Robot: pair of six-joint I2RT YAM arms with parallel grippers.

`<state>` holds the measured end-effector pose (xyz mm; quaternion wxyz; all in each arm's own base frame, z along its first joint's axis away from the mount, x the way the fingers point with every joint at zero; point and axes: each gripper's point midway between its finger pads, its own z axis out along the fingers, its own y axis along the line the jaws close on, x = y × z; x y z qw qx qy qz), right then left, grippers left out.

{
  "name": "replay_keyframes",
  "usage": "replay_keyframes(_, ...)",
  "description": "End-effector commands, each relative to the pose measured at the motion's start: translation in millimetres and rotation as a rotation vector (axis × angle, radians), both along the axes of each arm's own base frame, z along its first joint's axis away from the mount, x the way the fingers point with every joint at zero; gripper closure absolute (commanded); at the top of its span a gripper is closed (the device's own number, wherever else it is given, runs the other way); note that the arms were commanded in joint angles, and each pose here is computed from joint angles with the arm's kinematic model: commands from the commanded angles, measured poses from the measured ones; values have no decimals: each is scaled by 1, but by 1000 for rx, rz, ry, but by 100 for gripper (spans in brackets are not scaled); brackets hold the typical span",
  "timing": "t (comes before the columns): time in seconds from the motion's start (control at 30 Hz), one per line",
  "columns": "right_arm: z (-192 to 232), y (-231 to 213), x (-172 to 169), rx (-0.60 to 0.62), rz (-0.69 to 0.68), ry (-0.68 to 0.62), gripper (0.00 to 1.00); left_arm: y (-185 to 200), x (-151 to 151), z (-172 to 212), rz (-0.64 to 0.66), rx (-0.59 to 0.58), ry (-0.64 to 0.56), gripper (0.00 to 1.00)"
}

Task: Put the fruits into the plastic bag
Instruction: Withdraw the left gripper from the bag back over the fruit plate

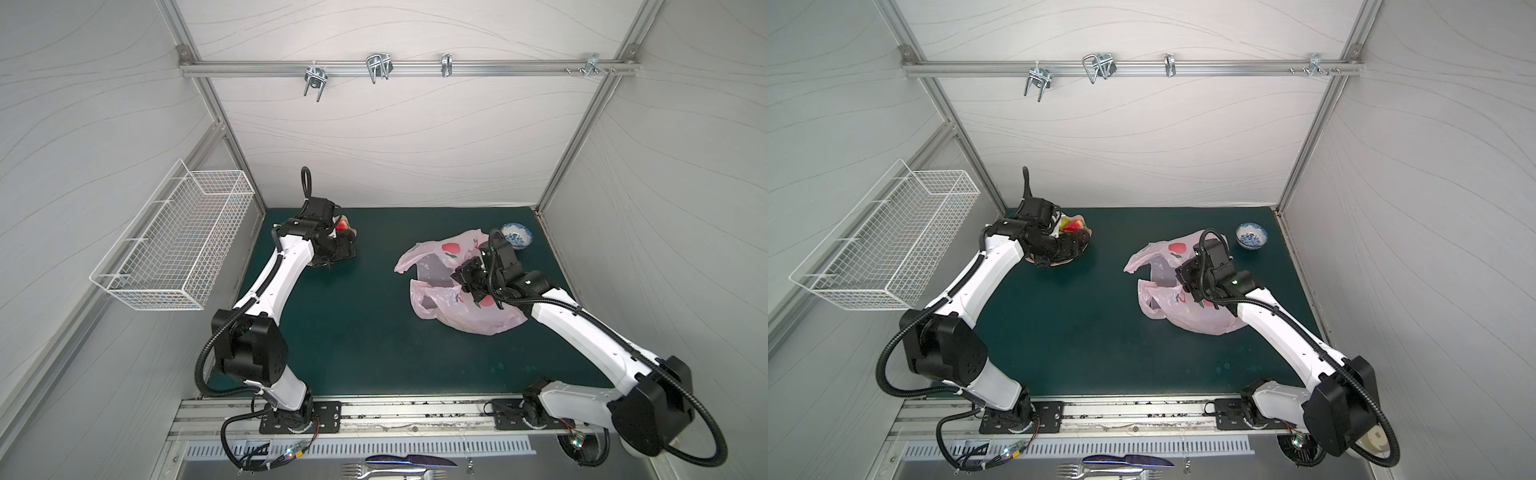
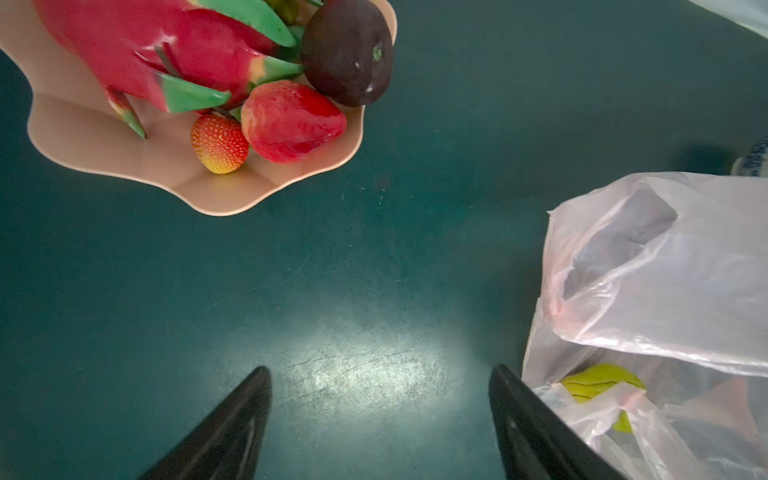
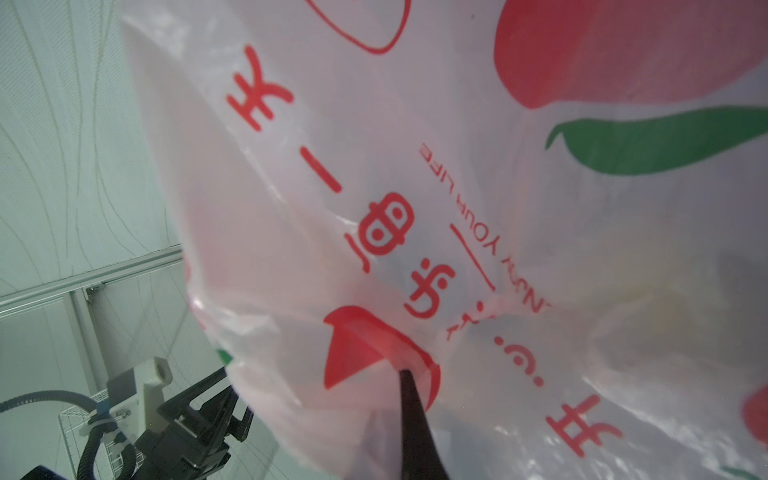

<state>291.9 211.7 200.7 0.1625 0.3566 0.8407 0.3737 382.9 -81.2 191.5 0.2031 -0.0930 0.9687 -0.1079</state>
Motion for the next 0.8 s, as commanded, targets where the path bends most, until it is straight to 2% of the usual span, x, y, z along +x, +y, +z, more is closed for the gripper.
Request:
replay_keyframes(0.0, 11, 2, 3, 21, -2, -10, 100, 11, 14, 7, 41, 53, -19, 13)
replay_keyframes(0.5, 13, 2, 2, 24, 3, -14, 100, 35, 53, -36, 150, 156, 59, 3)
replay_keyframes(0.77, 14, 1, 2, 25, 3, -17, 100, 42, 73, -57, 177, 174, 98, 3)
